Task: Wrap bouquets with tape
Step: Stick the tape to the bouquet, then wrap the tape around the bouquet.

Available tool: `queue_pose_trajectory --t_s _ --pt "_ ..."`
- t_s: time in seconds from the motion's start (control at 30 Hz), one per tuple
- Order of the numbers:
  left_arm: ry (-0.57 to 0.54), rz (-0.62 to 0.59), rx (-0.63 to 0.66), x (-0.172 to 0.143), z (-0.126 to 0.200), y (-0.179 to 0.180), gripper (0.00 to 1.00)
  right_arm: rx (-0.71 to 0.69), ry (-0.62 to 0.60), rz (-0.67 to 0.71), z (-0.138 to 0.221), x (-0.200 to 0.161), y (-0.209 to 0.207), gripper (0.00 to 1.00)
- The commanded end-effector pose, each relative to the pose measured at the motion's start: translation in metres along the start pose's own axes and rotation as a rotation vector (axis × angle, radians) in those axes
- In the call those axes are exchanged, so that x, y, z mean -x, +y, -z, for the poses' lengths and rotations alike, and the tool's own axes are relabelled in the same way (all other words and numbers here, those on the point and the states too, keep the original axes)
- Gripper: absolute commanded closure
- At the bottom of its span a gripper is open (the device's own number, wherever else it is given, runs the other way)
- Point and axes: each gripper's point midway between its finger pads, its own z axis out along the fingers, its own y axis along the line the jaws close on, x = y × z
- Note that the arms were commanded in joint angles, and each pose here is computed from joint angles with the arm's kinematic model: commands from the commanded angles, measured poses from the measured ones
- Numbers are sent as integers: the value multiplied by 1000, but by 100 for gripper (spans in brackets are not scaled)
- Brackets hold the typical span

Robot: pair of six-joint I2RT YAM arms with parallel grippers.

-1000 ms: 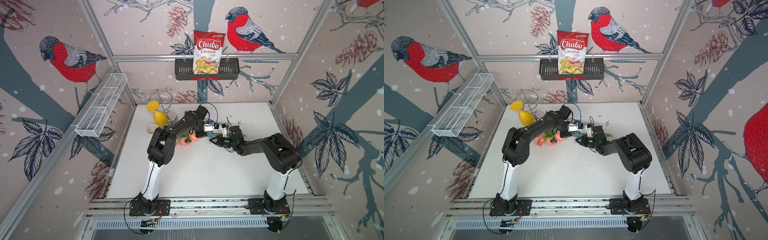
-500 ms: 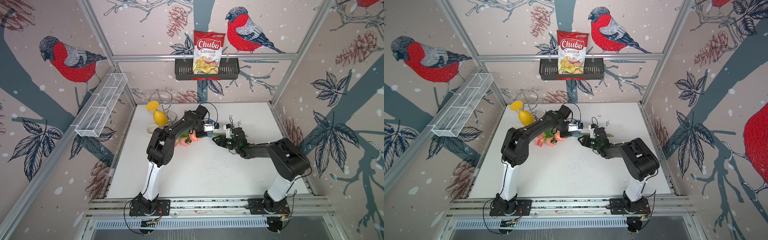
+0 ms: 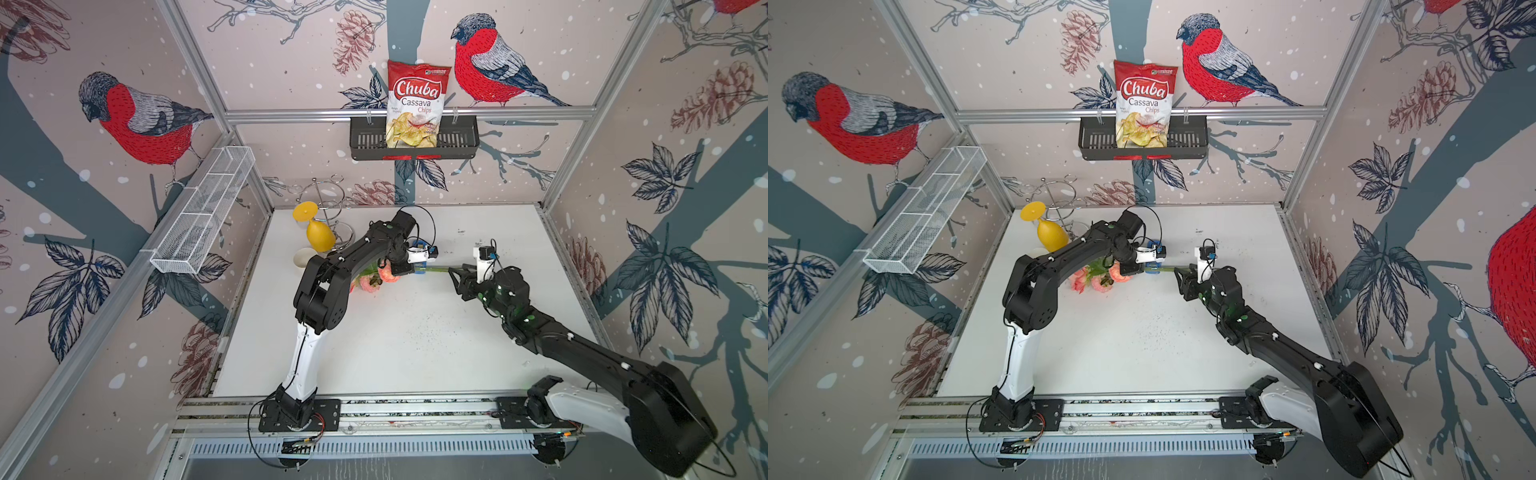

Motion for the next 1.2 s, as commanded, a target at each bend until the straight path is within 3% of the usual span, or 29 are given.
queue_pose_trajectory --t_s 0.0,0.07,0.23,0.3,0.37,0.4,0.7,1.17 --pt "7 -2 0 -2 -1 1 100 100 -91 531 11 17 25 4" --pt "6 -2 3 -2 0 2 100 141 -60 712 11 12 31 3" --pt "2 -2 9 0 2 3 100 224 -10 909 7 1 16 12" --pt "-4 -3 8 1 4 2 100 262 26 919 5 -8 2 16" --pt "-10 -4 15 2 6 3 100 279 111 938 -3 -22 -15 32" --pt "-9 -4 14 2 6 3 100 279 151 952 -7 -29 -23 33" --pt "-10 -10 15 1 7 1 100 288 433 982 -39 -74 -77 35" --pt "-21 -12 24 4 9 3 100 324 555 1086 -72 -99 -96 47"
